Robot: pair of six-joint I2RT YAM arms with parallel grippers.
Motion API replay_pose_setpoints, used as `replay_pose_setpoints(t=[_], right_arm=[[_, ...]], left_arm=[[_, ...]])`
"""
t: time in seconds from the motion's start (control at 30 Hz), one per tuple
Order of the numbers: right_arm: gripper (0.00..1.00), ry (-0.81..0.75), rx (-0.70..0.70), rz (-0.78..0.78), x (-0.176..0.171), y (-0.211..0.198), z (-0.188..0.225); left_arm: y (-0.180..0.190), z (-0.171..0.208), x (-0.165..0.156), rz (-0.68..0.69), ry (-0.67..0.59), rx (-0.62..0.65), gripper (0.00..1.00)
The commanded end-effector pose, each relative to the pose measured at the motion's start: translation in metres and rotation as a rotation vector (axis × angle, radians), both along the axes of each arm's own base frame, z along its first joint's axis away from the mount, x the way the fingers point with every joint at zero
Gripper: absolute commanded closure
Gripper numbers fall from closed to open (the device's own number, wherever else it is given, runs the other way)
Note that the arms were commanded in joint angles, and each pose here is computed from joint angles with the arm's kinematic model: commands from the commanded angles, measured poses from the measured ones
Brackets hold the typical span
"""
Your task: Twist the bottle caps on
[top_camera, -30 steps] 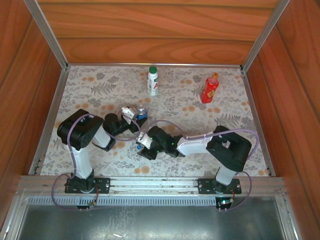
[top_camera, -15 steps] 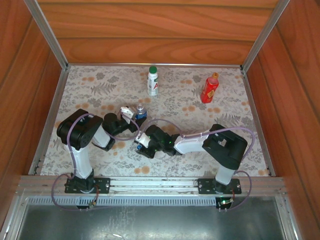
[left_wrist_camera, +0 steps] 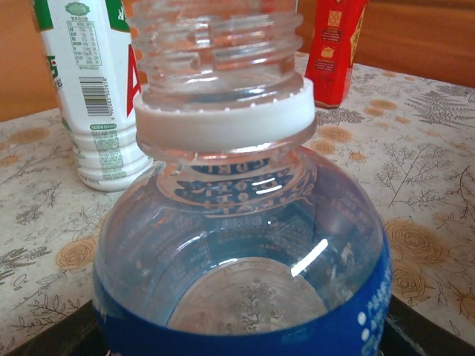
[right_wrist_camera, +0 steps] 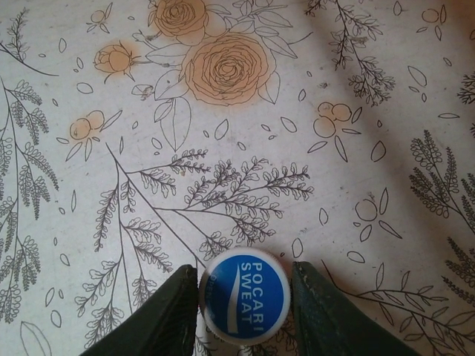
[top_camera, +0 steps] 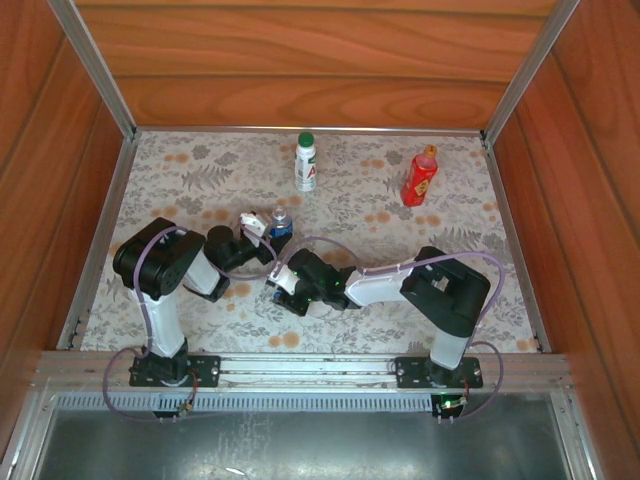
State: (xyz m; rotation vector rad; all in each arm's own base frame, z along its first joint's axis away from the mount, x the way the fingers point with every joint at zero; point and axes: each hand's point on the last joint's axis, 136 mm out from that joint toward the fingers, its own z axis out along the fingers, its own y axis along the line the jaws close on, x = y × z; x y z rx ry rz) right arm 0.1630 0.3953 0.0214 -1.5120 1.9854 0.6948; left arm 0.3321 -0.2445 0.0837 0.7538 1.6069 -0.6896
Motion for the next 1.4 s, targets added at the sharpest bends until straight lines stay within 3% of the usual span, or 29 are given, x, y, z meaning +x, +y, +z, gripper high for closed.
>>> replay_pose_setpoints(t=[0.0,0.53,1.03,1.37], right_arm=[[0.62,-0.014,0.010,-0.002,0.005,0.006,0.003],[0.65,-0.042,0.014,-0.086,0.015,-0.009,0.017],[0.65,-0.035,-0.009,-0.350,0.039,-0.088,0.041],[0.65,0.015,-0.015,-0.600,0.058,-0.146,0.063]], left_arm=[[0.001,-0.011,-0.005,-0.012,0.040,0.005,0.39],[-0.005,-0.009,-0.012,-0.060,0.013,0.018,0.39],[-0.027,-0.010,-0.020,-0.137,0.003,0.017,0.39],[-0.073,-0.010,-0.038,-0.260,-0.014,0.005,0.38]])
